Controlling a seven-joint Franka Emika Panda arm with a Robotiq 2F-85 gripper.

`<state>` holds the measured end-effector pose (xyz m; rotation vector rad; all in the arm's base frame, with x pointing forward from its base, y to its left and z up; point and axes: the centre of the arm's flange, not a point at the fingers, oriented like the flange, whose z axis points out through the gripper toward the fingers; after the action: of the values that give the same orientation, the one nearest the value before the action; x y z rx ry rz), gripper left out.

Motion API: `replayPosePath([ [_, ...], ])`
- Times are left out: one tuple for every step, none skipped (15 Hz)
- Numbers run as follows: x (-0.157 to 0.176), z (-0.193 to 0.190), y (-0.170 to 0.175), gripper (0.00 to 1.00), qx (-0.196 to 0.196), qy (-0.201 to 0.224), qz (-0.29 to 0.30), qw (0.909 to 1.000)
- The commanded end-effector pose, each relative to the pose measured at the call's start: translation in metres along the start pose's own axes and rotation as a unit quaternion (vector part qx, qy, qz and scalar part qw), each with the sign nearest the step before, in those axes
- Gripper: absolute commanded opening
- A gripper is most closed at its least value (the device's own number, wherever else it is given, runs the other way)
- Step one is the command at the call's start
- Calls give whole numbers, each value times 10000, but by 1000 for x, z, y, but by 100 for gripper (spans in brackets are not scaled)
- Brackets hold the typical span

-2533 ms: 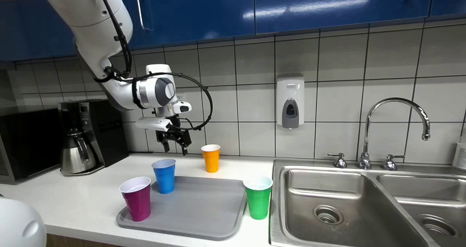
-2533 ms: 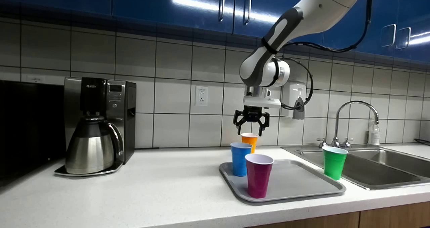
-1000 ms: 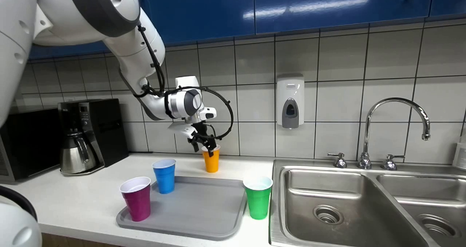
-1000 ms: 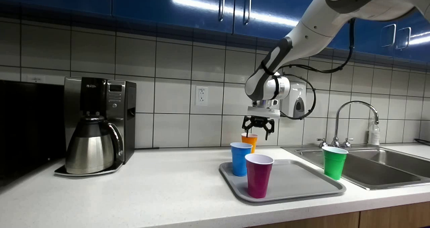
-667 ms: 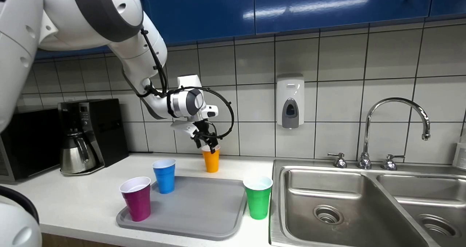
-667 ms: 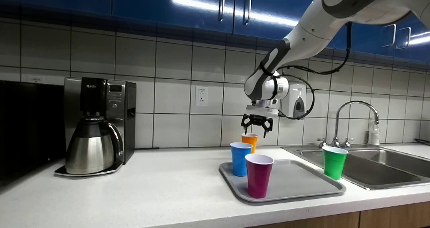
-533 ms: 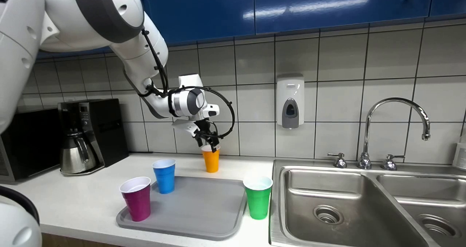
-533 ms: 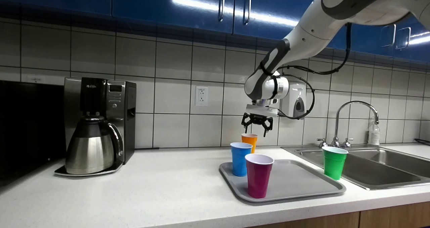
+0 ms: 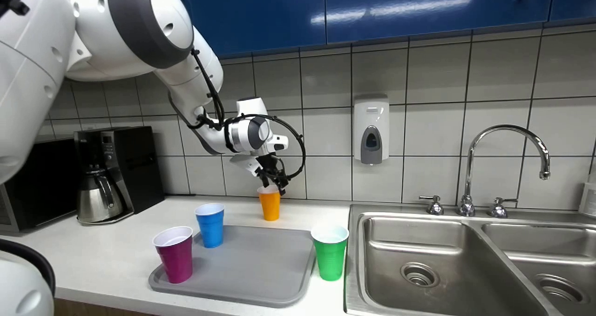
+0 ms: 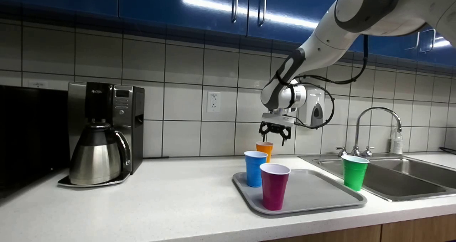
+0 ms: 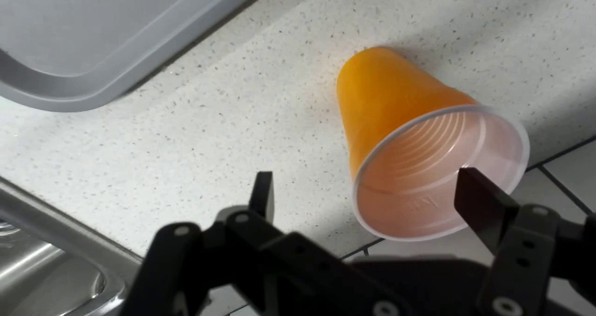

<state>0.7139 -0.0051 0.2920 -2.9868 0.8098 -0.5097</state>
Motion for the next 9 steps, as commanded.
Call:
replayPosePath([
  [14,9,-7,100,-26,95,214,9997],
  [15,12,-7,100,-55,97,231,9997],
  [15,15,-6,100,-80,96,246,9996],
  [15,19,-4,100,-120,80,266,9995],
  [14,22,-2,100,-146,65,286,9995],
  [14,25,-1,100,-173,49,303,9994],
  [13,28,1,100,-196,37,321,9993],
  [12,31,2,100,-222,17,338,9992],
  [12,33,4,100,-240,5,351,9991],
])
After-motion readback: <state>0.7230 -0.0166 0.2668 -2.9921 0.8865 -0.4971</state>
